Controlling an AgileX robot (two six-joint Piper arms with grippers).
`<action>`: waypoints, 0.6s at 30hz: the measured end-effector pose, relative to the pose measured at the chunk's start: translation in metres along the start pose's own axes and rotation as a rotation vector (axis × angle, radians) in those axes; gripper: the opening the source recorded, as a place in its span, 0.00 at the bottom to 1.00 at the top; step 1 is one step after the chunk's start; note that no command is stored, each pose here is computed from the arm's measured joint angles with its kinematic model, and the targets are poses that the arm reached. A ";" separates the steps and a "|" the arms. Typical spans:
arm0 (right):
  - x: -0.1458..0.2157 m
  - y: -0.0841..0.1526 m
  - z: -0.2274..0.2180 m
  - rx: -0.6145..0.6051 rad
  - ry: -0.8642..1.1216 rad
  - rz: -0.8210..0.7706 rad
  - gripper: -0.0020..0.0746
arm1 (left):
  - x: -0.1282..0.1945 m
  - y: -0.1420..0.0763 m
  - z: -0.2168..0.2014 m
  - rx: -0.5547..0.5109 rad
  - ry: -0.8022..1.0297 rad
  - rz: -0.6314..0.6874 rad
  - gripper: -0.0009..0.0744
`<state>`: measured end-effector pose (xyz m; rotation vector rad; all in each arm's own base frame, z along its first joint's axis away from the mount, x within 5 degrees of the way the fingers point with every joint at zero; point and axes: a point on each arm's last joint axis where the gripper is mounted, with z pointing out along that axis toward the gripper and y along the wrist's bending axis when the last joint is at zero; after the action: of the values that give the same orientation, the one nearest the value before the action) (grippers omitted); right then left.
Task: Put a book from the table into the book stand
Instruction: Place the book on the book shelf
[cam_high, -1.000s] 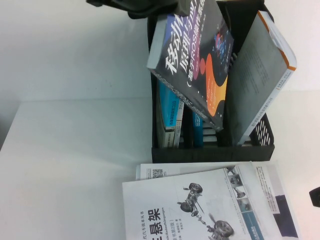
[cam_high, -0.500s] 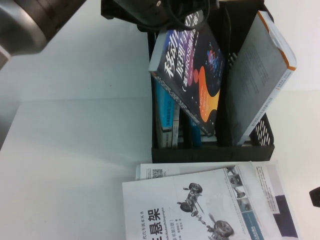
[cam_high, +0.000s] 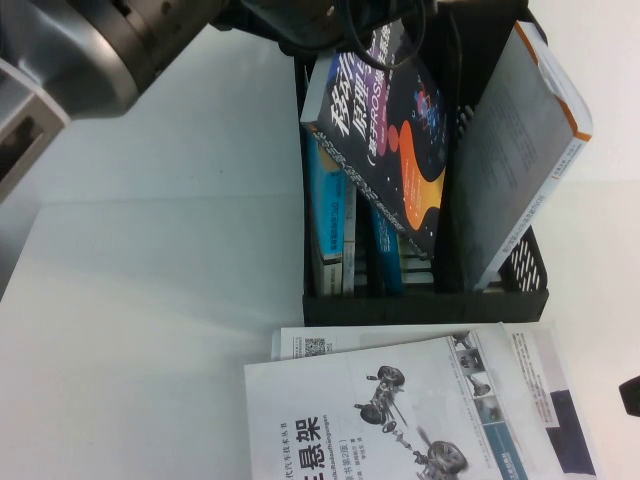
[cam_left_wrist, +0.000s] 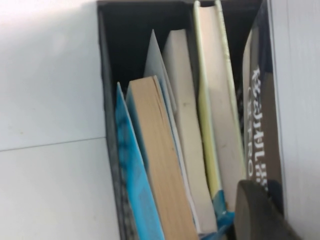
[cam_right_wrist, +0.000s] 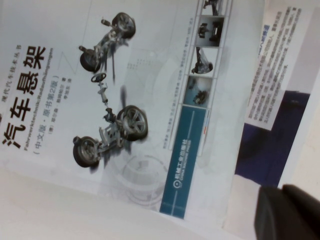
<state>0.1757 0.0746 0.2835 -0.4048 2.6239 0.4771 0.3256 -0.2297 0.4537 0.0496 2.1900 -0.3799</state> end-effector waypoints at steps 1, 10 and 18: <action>0.000 0.000 0.000 0.000 0.000 0.000 0.02 | 0.000 0.001 0.000 -0.009 -0.002 0.005 0.17; 0.000 0.000 0.000 0.000 0.000 0.010 0.02 | -0.002 0.001 0.001 -0.023 -0.021 0.019 0.17; 0.000 0.000 0.000 0.000 0.002 0.018 0.02 | -0.007 -0.006 0.014 0.037 -0.113 0.040 0.17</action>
<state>0.1756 0.0746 0.2834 -0.3822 2.6314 0.4833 0.3394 -0.2391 0.4535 0.0903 2.0672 -0.3912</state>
